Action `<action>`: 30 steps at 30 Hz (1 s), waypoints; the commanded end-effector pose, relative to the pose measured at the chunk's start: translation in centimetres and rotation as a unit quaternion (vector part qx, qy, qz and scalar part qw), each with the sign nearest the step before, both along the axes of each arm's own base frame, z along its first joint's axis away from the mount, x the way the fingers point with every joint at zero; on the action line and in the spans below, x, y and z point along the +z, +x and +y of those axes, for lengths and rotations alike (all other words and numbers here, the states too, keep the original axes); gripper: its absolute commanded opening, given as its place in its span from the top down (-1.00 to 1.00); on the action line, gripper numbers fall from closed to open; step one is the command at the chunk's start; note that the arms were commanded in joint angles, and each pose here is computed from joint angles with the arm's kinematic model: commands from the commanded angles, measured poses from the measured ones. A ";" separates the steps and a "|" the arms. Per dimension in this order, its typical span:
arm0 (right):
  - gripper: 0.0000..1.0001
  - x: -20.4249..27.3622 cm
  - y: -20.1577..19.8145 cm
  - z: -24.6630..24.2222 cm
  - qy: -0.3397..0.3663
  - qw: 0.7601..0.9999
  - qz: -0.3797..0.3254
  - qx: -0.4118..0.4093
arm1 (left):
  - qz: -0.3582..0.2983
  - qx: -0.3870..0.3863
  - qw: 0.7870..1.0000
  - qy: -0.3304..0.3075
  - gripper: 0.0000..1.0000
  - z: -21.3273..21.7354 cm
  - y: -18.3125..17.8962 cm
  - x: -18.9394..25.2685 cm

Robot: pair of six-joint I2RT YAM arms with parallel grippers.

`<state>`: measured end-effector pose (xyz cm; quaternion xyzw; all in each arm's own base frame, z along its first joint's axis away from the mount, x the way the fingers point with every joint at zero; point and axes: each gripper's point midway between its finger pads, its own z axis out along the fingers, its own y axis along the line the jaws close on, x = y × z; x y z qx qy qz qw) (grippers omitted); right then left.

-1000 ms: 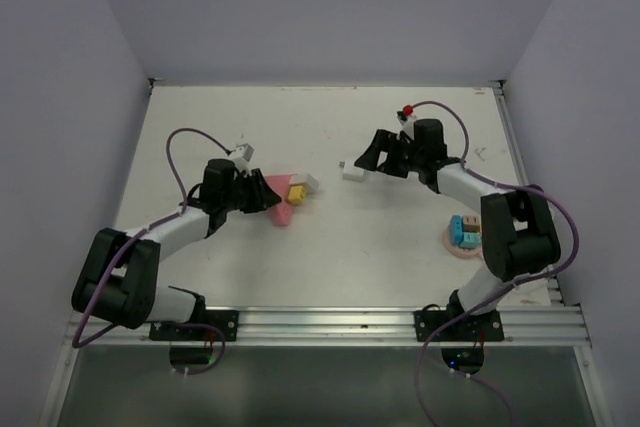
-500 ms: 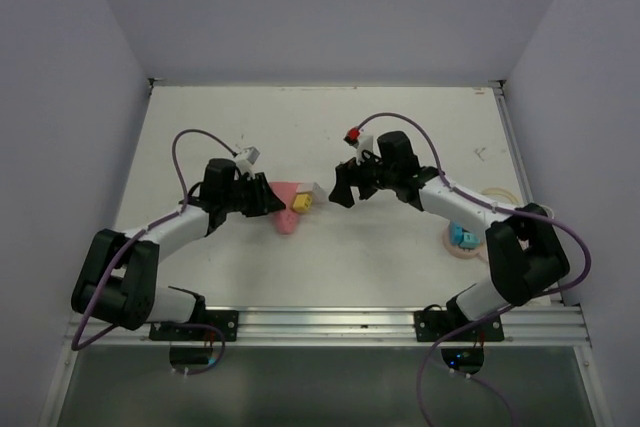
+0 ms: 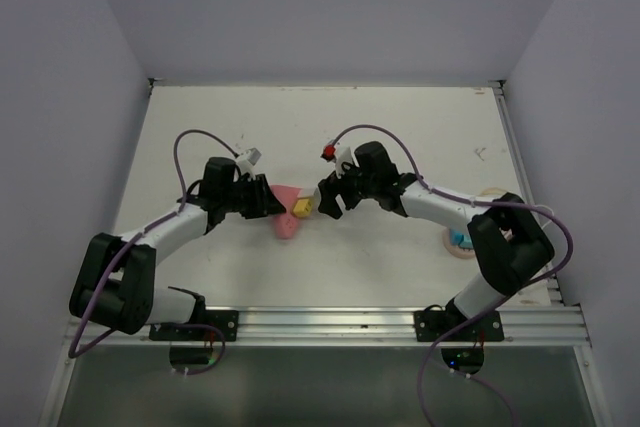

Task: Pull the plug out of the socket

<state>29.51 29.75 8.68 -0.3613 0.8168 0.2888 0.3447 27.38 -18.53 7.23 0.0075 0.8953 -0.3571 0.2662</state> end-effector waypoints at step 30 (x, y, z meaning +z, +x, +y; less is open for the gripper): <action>0.67 -0.8 0.4 3.4 0.033 0.998 -0.013 0.048 | -0.032 -0.031 0.997 -0.061 1.00 -1.5 -0.7 2.9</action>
